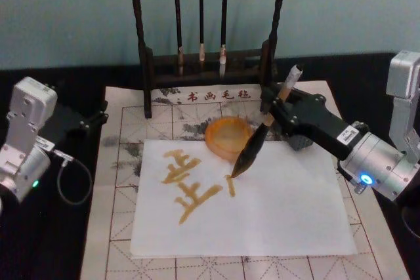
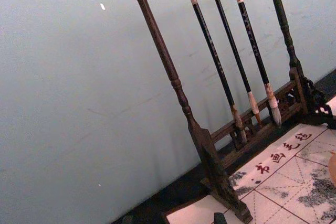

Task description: Pick up the brush from the inkstone, write on the paper, then place the brush back to its original position.

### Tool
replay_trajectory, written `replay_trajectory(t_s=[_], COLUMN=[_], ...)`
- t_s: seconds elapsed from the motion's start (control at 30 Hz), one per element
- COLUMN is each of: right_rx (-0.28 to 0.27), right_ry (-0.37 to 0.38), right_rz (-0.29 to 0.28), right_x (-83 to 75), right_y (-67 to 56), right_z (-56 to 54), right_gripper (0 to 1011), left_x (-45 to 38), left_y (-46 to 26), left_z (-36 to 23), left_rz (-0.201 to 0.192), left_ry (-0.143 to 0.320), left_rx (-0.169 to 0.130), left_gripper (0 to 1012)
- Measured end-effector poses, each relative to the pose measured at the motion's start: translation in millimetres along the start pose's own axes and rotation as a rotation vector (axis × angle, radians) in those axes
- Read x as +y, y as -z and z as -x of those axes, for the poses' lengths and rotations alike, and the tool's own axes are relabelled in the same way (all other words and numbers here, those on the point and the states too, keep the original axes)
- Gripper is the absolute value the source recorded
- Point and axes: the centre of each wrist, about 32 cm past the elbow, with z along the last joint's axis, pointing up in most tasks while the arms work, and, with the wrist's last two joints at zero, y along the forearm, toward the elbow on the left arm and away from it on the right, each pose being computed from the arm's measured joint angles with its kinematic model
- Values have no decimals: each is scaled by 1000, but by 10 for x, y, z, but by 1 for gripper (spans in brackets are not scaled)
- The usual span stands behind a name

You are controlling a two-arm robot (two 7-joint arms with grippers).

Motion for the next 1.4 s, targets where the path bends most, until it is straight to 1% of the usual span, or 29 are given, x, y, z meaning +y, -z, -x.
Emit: replay_trajectory(t_s=[0.6, 1.4], right_rx=[-9, -23], right_ry=[5, 39], right_rz=[4, 3], right_x=[-88, -226], right_y=[-9, -24], right_z=[-10, -51], right_gripper=[197, 195], left_x=[0, 0], left_y=[0, 0], left_z=[0, 0], left_rz=[0, 0], left_ry=[0, 0], left_rx=[0, 0], left_gripper=[1001, 1001])
